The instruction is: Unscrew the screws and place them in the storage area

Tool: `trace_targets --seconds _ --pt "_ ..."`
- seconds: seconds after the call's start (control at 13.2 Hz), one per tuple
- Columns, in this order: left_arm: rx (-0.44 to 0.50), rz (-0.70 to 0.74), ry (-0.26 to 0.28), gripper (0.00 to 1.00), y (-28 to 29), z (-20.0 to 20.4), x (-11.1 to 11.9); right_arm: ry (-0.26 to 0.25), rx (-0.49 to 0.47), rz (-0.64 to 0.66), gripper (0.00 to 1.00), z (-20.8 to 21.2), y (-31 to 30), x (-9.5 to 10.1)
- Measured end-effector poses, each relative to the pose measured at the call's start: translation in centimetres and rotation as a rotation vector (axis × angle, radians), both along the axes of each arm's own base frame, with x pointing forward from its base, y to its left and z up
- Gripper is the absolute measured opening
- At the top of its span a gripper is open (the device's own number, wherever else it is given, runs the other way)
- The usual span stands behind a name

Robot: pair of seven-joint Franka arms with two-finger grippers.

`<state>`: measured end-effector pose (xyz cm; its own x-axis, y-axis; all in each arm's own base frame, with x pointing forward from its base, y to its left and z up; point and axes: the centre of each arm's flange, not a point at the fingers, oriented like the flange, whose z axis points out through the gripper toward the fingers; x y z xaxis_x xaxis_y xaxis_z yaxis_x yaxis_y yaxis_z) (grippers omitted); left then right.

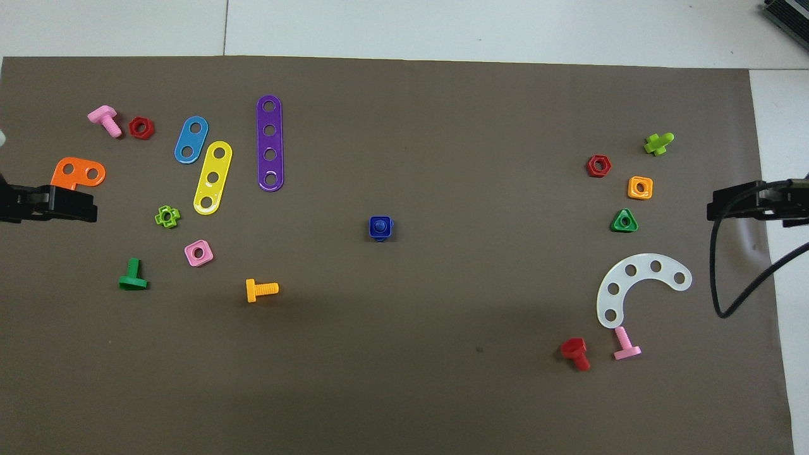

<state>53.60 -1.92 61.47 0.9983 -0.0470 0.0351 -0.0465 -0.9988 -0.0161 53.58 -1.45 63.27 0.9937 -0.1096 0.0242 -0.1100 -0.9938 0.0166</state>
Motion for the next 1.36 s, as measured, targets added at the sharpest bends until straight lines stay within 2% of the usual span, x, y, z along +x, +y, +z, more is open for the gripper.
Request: trace_targets --seconds 0.61,0.91,1.36 --pt "-0.003 -0.028 0.008 1.0 -1.3 -0.4 -0.1 0.0 0.0 -0.002 1.0 0.0 -0.1 0.0" --pt "-0.042 -0.055 0.006 0.99 -9.5 -2.7 0.1 0.0 0.0 -0.002 1.0 -0.1 -0.1 0.1" --pt "-0.074 -0.027 -0.037 0.98 -22.6 -12.3 3.1 0.0 0.0 -0.002 1.0 -0.1 -0.1 0.1"
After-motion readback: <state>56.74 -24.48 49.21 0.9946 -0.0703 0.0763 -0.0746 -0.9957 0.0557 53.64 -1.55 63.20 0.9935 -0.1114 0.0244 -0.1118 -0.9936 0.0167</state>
